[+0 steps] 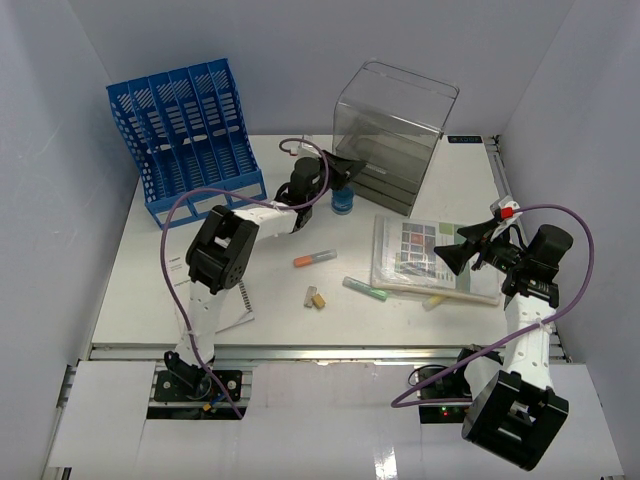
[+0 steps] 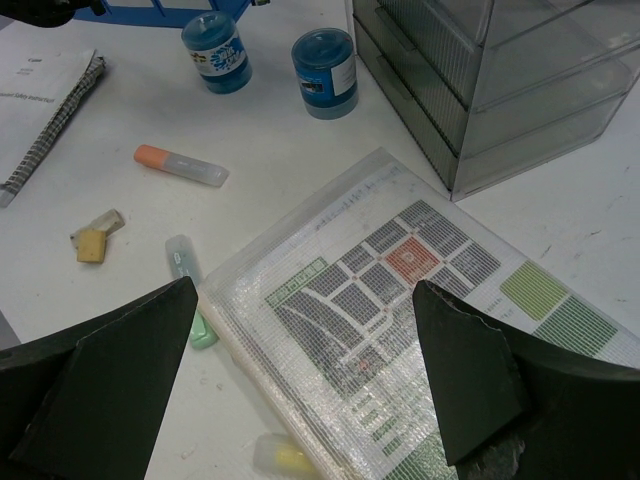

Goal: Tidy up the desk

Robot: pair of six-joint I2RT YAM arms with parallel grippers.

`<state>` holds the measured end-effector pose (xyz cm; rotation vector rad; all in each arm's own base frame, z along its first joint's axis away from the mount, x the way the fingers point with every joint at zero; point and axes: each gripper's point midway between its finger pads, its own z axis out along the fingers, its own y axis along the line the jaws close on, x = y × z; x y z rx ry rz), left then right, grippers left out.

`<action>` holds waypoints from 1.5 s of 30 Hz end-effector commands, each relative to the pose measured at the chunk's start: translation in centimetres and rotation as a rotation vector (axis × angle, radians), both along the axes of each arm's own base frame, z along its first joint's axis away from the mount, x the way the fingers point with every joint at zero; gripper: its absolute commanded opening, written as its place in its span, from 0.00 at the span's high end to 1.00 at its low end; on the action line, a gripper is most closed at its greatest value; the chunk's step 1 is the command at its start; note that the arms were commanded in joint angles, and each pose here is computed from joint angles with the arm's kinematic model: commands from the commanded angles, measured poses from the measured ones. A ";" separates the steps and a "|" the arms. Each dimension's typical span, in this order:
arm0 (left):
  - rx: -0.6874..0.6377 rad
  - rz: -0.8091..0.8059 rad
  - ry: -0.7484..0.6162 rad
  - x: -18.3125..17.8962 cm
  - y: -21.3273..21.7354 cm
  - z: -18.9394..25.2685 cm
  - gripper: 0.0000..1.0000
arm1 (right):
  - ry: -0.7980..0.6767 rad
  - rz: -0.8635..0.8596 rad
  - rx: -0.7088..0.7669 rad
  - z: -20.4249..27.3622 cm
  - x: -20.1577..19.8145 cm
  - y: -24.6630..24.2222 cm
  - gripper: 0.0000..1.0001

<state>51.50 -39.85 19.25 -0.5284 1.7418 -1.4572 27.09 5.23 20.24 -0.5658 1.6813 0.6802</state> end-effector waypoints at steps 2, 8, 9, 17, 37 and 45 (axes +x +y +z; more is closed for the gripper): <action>-0.043 -0.031 -0.186 -3.3 2.3 8.7 0.99 | -0.070 0.041 -0.012 0.8 0.0 0.4 0.05; -0.045 -0.060 -0.206 -5.1 3.1 10.6 0.99 | -0.002 0.099 0.082 2.3 0.4 2.0 0.01; -0.049 -0.066 -0.206 -5.3 3.2 10.9 0.99 | 0.008 0.099 0.083 2.9 0.8 2.2 0.00; -0.094 -0.093 -0.206 -6.5 3.4 12.7 0.99 | 0.082 -0.024 0.141 9.1 6.4 4.8 0.00; -0.143 -0.101 -0.201 -7.0 3.7 15.9 0.99 | 0.205 -0.041 0.369 11.6 11.4 8.1 0.20; -0.148 -0.103 -0.200 -7.2 3.8 16.4 0.99 | 0.231 -0.053 0.379 10.5 13.5 8.3 0.25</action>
